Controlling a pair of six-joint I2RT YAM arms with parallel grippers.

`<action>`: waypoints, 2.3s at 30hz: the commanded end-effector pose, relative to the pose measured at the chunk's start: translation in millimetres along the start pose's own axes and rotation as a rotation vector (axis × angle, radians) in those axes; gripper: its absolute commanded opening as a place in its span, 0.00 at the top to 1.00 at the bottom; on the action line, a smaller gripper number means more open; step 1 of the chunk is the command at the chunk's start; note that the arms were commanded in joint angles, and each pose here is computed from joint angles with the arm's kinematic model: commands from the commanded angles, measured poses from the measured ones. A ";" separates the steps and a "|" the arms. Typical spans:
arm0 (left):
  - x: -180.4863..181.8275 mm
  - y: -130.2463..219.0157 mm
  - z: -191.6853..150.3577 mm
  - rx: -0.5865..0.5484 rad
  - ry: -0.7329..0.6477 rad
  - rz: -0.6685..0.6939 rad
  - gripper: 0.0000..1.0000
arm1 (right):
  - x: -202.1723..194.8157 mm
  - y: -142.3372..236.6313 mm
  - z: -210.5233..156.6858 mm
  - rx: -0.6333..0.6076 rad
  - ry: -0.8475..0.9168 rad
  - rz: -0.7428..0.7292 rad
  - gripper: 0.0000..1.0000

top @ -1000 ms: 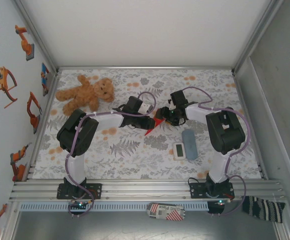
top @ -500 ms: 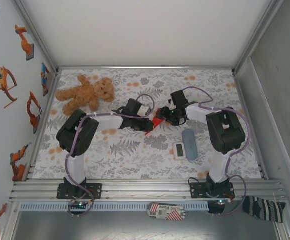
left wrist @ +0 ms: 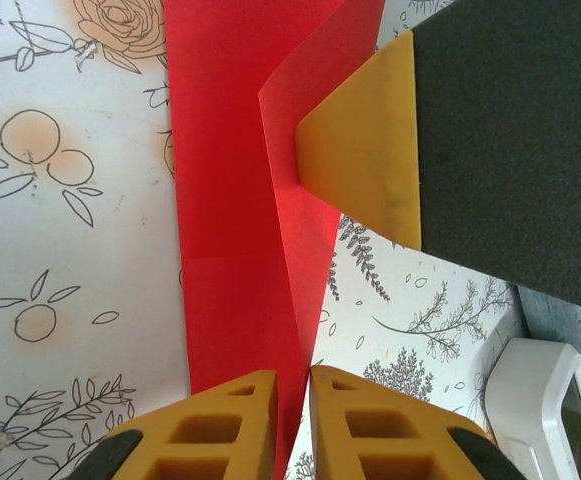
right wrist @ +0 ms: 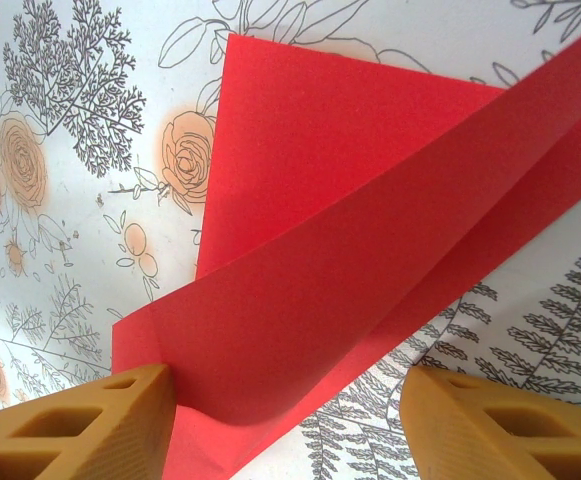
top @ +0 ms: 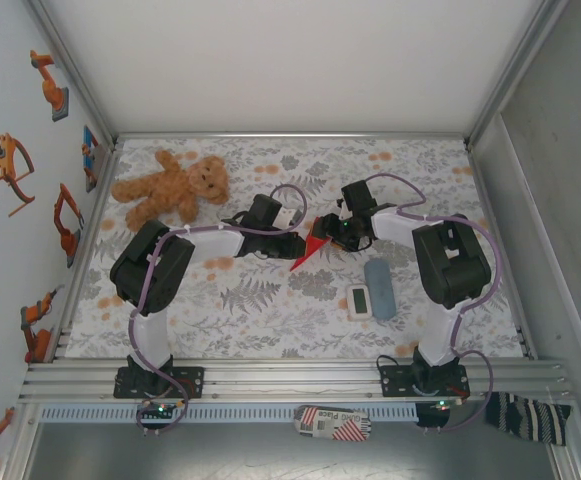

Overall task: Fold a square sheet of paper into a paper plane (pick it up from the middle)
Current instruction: Fold the wing for the fifth time at the center of the table.

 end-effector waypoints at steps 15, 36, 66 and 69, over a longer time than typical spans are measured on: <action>1.3 -10.7 -5.1 0.037 0.028 -0.055 0.88 | -61.9 -41.1 -32.4 0.094 -0.049 -0.216 0.37; 1.5 11.1 -3.6 -0.019 0.037 0.013 0.68 | -66.2 -43.4 -31.5 0.110 -0.054 -0.257 0.39; 18.9 -17.6 -17.8 0.102 0.126 0.086 0.72 | -76.2 -51.7 -38.0 0.150 -0.072 -0.315 0.37; 21.0 -19.3 -18.9 0.108 0.132 0.091 0.73 | -77.0 -52.2 -38.7 0.153 -0.073 -0.317 0.37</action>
Point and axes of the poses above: each hand's point on the last joint's axis, 136 mm out from that joint toward the fingers, its own y axis back along the fingers, its own x axis along the line the jaws close on, z = x × y, the point moved 5 cm from there along y, back along the fingers, and after that the axes turned 1 degree about y, right-handed, at the moved point
